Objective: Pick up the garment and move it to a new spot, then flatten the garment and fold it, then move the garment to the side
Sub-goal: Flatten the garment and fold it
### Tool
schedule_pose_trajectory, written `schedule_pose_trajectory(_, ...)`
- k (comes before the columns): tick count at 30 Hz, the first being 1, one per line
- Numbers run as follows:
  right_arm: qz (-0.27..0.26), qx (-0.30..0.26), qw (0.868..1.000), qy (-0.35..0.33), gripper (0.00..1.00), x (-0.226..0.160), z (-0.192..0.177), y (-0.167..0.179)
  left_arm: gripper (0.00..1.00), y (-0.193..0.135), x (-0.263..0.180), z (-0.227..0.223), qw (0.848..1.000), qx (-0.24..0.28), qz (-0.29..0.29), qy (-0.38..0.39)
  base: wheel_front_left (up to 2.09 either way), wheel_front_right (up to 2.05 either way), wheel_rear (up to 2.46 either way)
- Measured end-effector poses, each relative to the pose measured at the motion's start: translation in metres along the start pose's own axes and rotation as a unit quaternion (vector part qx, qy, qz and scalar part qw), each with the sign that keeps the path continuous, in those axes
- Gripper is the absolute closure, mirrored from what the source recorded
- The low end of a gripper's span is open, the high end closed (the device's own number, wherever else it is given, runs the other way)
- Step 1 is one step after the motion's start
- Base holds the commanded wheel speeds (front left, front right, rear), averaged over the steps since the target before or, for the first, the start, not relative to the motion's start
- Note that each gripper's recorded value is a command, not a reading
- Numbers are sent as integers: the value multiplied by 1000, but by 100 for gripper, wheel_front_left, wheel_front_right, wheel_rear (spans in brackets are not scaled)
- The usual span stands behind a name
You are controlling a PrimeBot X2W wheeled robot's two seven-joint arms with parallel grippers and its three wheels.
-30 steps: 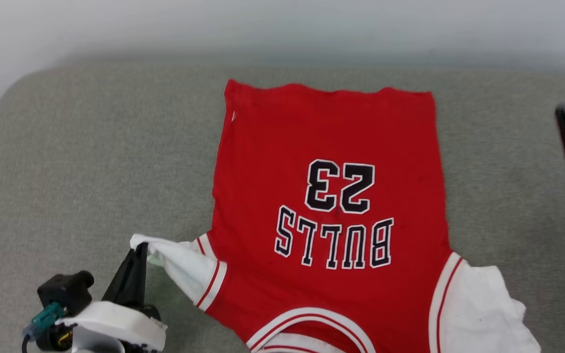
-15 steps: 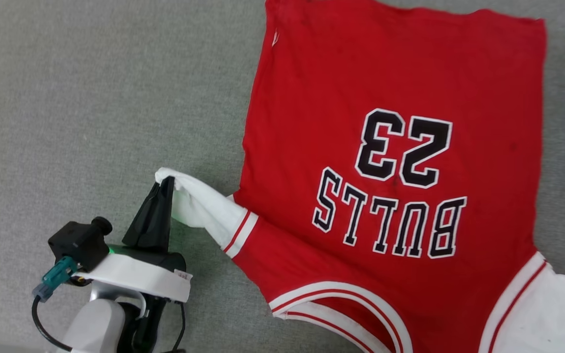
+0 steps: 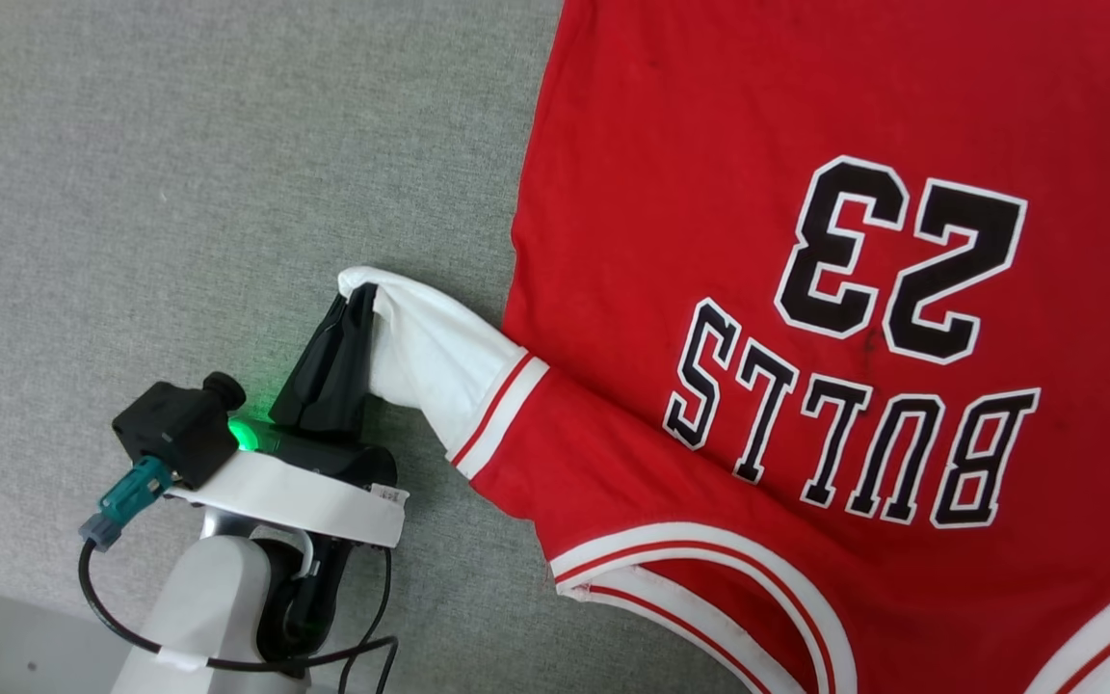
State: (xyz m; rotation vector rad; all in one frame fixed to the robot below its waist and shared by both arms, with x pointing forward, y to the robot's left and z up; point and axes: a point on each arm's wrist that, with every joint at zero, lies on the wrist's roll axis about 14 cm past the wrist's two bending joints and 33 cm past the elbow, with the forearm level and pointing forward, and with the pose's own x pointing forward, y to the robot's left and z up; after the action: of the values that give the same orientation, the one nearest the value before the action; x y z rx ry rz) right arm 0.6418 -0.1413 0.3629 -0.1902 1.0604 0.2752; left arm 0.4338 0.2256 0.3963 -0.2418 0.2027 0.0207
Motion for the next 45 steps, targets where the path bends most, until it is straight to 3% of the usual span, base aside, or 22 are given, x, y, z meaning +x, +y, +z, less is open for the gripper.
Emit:
schedule_pose_trajectory(5, 3, 2, 1000, 25, 0, 17, -15, 1, 100, 3, 2, -7, 1000, 1, 4, 7, 0, 0, 0)
schedule_pose_trajectory(6, 1, 3, 1000, 27, 62, 17, -16, -1, 100, 3, 2, -7, 1000, 3, 5, 8, 0, 0, 0)
schedule_pose_trajectory(7, -2, 0, 1000, 26, 100, 17, -17, -2, 100, 3, 2, -7, 1000, 3, 5, 8, 0, 0, 0)
schedule_pose_trajectory(17, -14, -7, 999, -41, 100, -9, 1, -6, 100, 2, -4, 0, 1000, -1, 6, -2, 0, 0, 0)
schedule_pose_trajectory(22, -22, -25, 996, -87, 100, -45, 6, -14, 100, -2, -16, 11, 1000, -6, 4, -16, 0, 0, 0)
schedule_pose_trajectory(28, -24, -53, 991, -119, 100, -99, -14, -24, 100, -5, -41, 19, 1000, -9, 5, -24, 0, 0, 0)
schedule_pose_trajectory(35, -29, -69, 989, -125, 100, -157, -72, -39, 100, -16, -60, 27, 999, -13, -5, -37, 0, 0, 0)
schedule_pose_trajectory(45, -36, -8, 995, -94, 100, -208, -187, -52, 100, -28, -76, 31, 999, -14, -20, -43, 0, 0, 0)
